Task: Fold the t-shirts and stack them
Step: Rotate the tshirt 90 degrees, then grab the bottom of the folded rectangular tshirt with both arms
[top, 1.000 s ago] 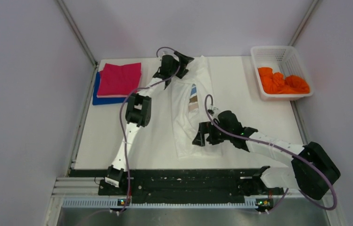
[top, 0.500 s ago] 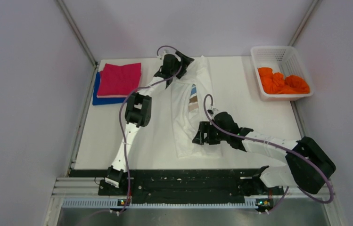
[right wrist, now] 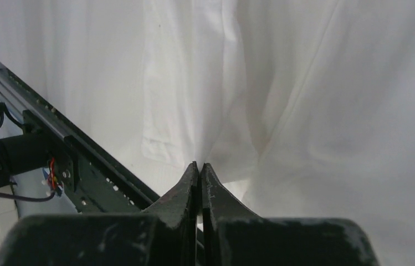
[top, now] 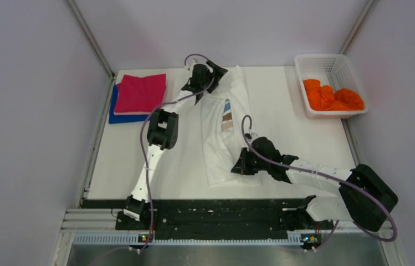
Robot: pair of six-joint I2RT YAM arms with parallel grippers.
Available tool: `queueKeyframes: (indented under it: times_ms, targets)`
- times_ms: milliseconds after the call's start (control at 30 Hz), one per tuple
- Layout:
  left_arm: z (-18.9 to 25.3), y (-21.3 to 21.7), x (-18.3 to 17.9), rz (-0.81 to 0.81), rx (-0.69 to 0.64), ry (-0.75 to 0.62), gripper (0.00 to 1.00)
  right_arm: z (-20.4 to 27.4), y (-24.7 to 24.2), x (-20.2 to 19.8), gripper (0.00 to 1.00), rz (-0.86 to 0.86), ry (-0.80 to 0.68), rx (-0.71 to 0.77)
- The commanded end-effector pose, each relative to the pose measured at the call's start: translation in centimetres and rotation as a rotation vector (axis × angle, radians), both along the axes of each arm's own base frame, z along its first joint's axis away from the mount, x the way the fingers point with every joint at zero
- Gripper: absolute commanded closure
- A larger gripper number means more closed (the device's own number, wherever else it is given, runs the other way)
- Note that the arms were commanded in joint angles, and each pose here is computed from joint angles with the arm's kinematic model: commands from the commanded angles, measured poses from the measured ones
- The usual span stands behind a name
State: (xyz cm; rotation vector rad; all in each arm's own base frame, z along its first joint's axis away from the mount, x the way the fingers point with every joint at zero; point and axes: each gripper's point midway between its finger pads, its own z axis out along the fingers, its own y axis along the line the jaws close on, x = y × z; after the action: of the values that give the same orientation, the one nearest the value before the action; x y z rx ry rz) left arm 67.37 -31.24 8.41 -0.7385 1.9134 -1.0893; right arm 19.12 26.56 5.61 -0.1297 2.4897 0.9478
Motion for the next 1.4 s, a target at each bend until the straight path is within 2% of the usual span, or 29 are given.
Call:
queueKeyframes:
  times_ms: [0,200,233,267,333,367,467,567,633,700,800,833,900,1000,1133,1200,1300,1367]
  targets:
    - [2.3,1.7,0.5,0.053,0.086,-0.036,0.01,-0.4,-0.3,-2.8,1.00,-0.008,0.062,0.041]
    - [2.1,2.0,0.4,0.049,0.109,-0.031,0.01,-2.0,-2.0,-4.5,1.00,-0.062,0.113,0.034]
    - [2.1,1.9,0.3,0.042,0.110,-0.033,0.01,-2.1,-2.1,-4.6,0.97,-0.065,0.115,0.035]
    - [2.3,1.7,0.2,0.032,0.108,-0.035,0.01,-2.1,-2.2,-4.6,0.90,-0.068,0.113,0.033]
    - [2.9,1.3,-0.1,0.004,0.102,-0.045,0.01,-1.8,-2.3,-4.2,0.63,-0.074,0.092,0.019]
    - [3.4,1.2,-0.2,-0.008,0.099,-0.053,0.01,-1.4,-2.2,-3.8,0.58,-0.079,0.074,0.016]
    - [6.7,0.7,-0.7,-0.050,0.099,-0.106,0.01,0.5,-2.0,-3.2,0.54,-0.074,0.030,0.032]
    - [11.6,0.2,-2.1,-0.111,0.103,-0.167,0.01,3.0,-2.2,-2.7,0.48,-0.079,-0.035,0.058]
    - [15.8,-0.8,-4.2,-0.208,0.093,-0.222,0.01,4.3,-3.1,-2.0,0.42,-0.098,-0.105,0.032]
    - [20.1,-1.8,-7.2,-0.301,0.096,-0.272,0.01,4.9,-4.9,-1.2,0.27,-0.154,-0.164,-0.039]
    - [26.3,-2.1,-13.3,-0.382,0.193,-0.346,0.01,5.9,-6.9,-0.3,0.03,-0.210,-0.226,-0.119]
    - [26.8,-1.6,-15.2,-0.383,0.246,-0.331,0.01,6.2,-7.4,-0.1,0.01,-0.228,-0.238,-0.134]
    - [25.8,0.1,-19.3,-0.351,0.359,-0.244,0.01,6.3,-8.5,0.3,0.01,-0.269,-0.256,-0.173]
    - [21.1,3.2,-26.1,-0.302,0.521,-0.091,0.01,5.6,-10.8,1.1,0.01,-0.381,-0.250,-0.226]
    - [13.9,6.2,-35.6,-0.298,0.621,0.052,0.01,3.1,-11.9,0.5,0.05,-0.420,-0.136,-0.221]
    - [10.1,6.6,-40.2,-0.346,0.583,0.144,0.01,2.0,-12.2,0.1,0.10,-0.424,-0.095,-0.224]
    - [5.7,5.1,-46.0,-0.492,0.458,0.235,0.01,1.0,-12.0,-0.6,0.23,-0.399,-0.062,-0.220]
    - [3.2,3.6,-49.0,-0.595,0.409,0.270,0.02,0.2,-12.0,-1.0,0.25,-0.399,-0.041,-0.222]
